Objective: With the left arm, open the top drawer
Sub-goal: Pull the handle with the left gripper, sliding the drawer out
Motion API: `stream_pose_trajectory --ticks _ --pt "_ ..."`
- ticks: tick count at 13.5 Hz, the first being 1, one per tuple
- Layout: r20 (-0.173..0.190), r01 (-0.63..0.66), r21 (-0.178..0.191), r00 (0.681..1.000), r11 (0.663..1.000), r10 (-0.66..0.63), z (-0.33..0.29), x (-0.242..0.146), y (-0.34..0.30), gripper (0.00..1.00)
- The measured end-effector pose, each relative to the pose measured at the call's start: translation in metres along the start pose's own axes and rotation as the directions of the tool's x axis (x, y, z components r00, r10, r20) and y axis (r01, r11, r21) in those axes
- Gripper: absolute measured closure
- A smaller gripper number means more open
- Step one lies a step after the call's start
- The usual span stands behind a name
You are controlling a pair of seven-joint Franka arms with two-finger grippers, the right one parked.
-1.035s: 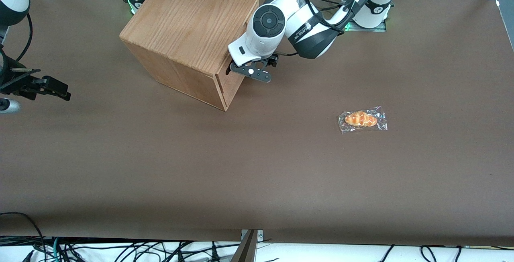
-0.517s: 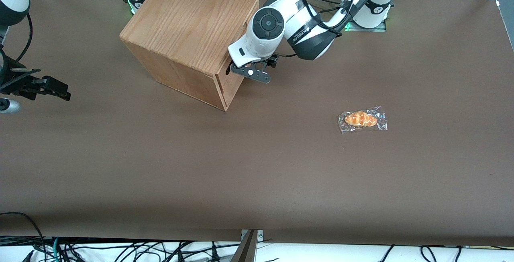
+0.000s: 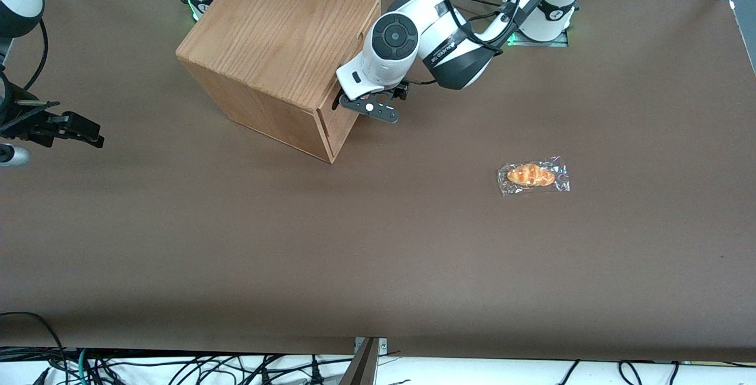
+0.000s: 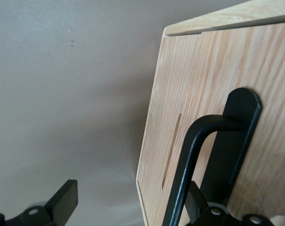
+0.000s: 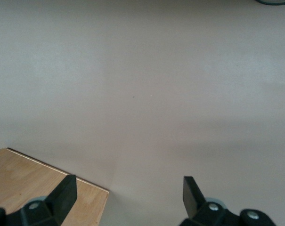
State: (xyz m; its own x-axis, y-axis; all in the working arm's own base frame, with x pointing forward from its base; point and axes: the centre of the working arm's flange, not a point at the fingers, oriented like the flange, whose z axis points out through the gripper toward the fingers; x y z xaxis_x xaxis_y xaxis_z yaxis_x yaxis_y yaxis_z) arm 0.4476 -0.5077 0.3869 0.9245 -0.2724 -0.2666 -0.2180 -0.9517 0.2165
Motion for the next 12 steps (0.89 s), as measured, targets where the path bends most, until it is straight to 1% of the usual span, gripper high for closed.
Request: stream_pose_trajectory --ticks 12 --pt "-0.010 -0.001 -0.010 1.000 1.000 0.001 -0.011 0.018 -0.031 0.00"
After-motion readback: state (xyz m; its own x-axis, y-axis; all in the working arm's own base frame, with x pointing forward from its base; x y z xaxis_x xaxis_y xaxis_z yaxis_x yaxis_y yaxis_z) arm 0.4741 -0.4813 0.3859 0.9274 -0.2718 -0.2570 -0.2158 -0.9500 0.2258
